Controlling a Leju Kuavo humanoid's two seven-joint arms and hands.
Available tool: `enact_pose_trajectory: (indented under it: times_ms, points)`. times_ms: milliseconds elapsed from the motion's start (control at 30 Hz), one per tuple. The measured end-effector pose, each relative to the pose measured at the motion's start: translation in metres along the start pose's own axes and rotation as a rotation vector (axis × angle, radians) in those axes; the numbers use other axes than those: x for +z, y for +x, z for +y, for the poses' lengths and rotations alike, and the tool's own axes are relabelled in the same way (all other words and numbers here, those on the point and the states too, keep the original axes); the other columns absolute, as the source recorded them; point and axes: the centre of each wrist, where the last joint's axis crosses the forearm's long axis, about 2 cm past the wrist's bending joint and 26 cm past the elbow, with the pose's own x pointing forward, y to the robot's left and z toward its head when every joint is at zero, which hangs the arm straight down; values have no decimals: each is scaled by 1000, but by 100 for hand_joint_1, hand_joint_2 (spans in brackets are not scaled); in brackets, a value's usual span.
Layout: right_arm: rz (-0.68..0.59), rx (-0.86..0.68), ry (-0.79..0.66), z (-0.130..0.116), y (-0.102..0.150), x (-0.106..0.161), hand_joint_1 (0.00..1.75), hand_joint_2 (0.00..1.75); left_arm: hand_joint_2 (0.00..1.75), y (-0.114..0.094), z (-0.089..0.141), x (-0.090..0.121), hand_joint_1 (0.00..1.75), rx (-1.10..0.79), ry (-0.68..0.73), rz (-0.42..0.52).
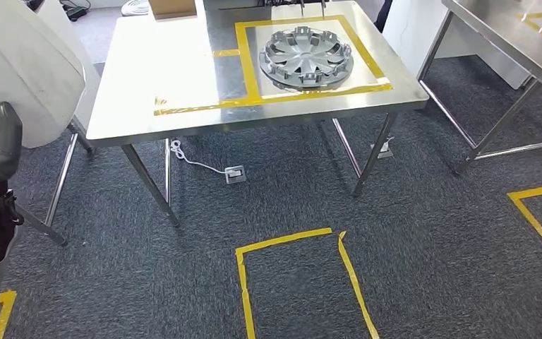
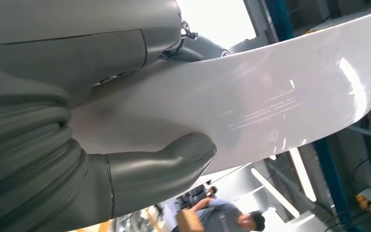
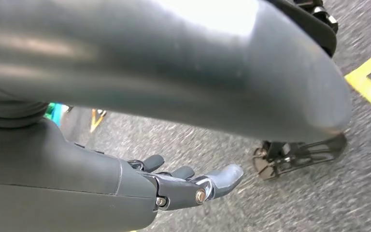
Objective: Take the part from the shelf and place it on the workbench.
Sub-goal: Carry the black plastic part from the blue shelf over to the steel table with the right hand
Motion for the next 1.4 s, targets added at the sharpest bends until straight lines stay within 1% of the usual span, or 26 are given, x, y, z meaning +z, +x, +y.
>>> enact_pose_trajectory:
  times_ms: [367, 533, 733, 1033, 1400]
  points:
    - [-12, -17, 9, 4, 1, 0, 0, 0, 175, -2, 1, -19, 175, 4, 0, -23]
    - [-16, -18, 18, 9, 0, 0, 0, 0, 175, -3, -3, -19, 175, -7, -11, -23]
    - [-24, -18, 18, 9, 0, 0, 0, 0, 175, -4, -4, -14, 175, -8, -14, -5]
    - [-30, -14, 19, 10, 3, 0, 0, 0, 175, -4, -5, -14, 175, -15, -18, -4]
    - [-16, -8, 15, 8, 2, 0, 0, 0, 175, -4, -13, -13, 175, -18, -23, 10]
